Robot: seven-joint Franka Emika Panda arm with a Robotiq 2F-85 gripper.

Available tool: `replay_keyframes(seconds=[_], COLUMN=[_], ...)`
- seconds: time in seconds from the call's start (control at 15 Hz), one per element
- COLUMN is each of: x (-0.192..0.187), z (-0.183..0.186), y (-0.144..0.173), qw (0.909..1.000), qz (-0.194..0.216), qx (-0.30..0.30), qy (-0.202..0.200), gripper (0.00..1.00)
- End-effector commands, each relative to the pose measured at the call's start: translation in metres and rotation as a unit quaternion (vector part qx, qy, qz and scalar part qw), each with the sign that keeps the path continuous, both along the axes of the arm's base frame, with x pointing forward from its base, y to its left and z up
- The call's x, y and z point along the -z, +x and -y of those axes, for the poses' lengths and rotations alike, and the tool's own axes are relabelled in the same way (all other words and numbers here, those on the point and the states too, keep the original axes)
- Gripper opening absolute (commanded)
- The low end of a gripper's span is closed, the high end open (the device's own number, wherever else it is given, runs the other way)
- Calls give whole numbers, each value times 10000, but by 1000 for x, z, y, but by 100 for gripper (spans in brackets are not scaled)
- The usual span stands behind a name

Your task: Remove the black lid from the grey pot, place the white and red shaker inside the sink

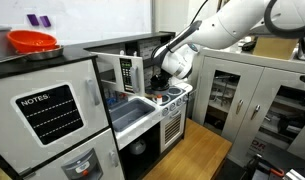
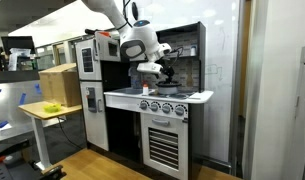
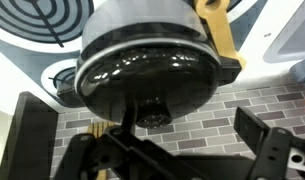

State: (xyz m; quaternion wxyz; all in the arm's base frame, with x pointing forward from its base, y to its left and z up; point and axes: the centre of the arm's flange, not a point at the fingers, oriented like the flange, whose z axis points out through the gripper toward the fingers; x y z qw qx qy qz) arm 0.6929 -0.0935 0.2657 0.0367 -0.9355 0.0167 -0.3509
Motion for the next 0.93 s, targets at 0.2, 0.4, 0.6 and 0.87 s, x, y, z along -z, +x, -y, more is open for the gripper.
replay_keyframes(seconds=[0.2,0.4,0.6,0.87], x=[15,16,18,21], z=[-9,-6,2,14], y=[-49,-57,-55,-49], qw=[9975,9974,9976,9977], qz=[-571,-531,-336,-125], qx=[401,488,578,570], qy=[147,88,-154,-354], gripper=[100,100,100,100])
